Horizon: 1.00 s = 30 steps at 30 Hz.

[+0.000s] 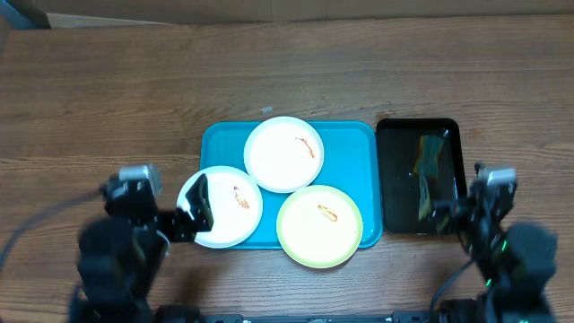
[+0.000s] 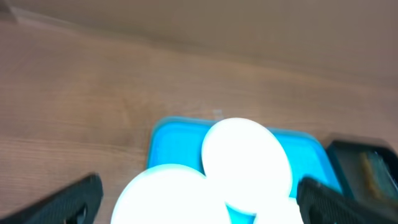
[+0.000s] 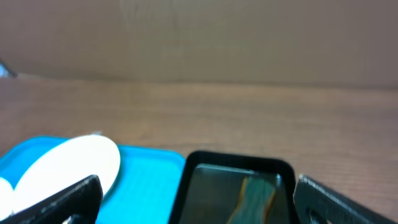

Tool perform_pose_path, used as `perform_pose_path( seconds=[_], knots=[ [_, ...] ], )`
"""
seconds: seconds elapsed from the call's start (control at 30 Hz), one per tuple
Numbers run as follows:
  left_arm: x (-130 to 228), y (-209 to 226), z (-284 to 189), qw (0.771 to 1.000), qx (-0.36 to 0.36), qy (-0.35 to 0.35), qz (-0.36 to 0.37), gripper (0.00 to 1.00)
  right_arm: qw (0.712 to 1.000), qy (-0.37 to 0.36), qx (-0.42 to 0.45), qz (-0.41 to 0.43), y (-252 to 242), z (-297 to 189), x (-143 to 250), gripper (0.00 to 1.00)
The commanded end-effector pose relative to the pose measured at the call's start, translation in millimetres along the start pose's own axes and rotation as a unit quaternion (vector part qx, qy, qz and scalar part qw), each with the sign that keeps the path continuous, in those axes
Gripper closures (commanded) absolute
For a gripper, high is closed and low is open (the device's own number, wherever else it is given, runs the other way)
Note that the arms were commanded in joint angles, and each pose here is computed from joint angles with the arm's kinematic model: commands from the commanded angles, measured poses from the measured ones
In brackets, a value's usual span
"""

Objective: Clean dirty plates on tray and stack at the side
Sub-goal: 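Move left gripper to the top white plate rim and grip it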

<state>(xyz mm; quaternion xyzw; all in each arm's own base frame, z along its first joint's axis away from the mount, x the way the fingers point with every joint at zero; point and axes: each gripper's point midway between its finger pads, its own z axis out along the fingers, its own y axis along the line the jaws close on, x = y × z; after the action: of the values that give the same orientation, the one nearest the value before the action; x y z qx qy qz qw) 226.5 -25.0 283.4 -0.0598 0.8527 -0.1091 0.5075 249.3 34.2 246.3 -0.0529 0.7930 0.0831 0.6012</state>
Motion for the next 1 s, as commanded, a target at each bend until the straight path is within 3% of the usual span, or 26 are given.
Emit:
perform_pose_path(
  seconds=[0.0, 0.13, 0.27, 0.33, 0.37, 0.4, 0.43, 0.47, 0.5, 0.57, 0.63, 0.97],
  knots=[
    [-33, -33, 2, 0.995, 0.057, 0.080, -0.017, 0.00, 0.997, 0.071, -0.023, 0.015, 5, 20, -23, 0.00],
    [-62, -42, 17, 0.991, 0.056, 0.115, -0.025, 0.00, 0.977, 0.202, -0.055, 0.052, 12, 44, -32, 0.00],
    [-68, -42, 46, 0.987, 0.053, 0.144, -0.040, 0.00, 0.946, 0.285, -0.122, 0.095, 32, 62, -46, 0.00],
    [-61, -38, 64, 0.982, 0.038, 0.168, -0.083, 0.00, 0.933, 0.314, -0.136, 0.111, 37, 69, -48, 0.00],
    [-56, -36, 75, 0.978, 0.032, 0.183, -0.093, 0.14, 0.928, 0.327, -0.134, 0.115, 35, 74, -45, 0.00],
    [-52, -34, 83, 0.976, 0.028, 0.195, -0.095, 0.45, 0.927, 0.333, -0.129, 0.115, 33, 79, -42, 0.00],
    [-45, -31, 93, 0.972, 0.022, 0.211, -0.097, 0.58, 0.927, 0.336, -0.124, 0.115, 29, 87, -38, 0.00],
    [-39, -29, 102, 0.969, 0.016, 0.227, -0.100, 0.60, 0.926, 0.340, -0.116, 0.117, 26, 93, -35, 0.07],
    [-31, -26, 112, 0.964, 0.011, 0.245, -0.103, 0.55, 0.923, 0.348, -0.098, 0.130, 20, 100, -29, 0.12],
    [-8, -23, 139, 0.951, 0.000, 0.291, -0.105, 0.48, 0.912, 0.372, -0.038, 0.167, 4, 114, -12, 0.17],
    [6, -24, 158, 0.944, -0.001, 0.316, -0.096, 0.48, 0.905, 0.387, -0.006, 0.175, -7, 122, 0, 0.21],
    [84, -30, 238, 0.912, 0.019, 0.410, -0.017, 0.58, 0.867, 0.457, 0.068, 0.188, -33, 147, 57, 0.23]
  ],
)
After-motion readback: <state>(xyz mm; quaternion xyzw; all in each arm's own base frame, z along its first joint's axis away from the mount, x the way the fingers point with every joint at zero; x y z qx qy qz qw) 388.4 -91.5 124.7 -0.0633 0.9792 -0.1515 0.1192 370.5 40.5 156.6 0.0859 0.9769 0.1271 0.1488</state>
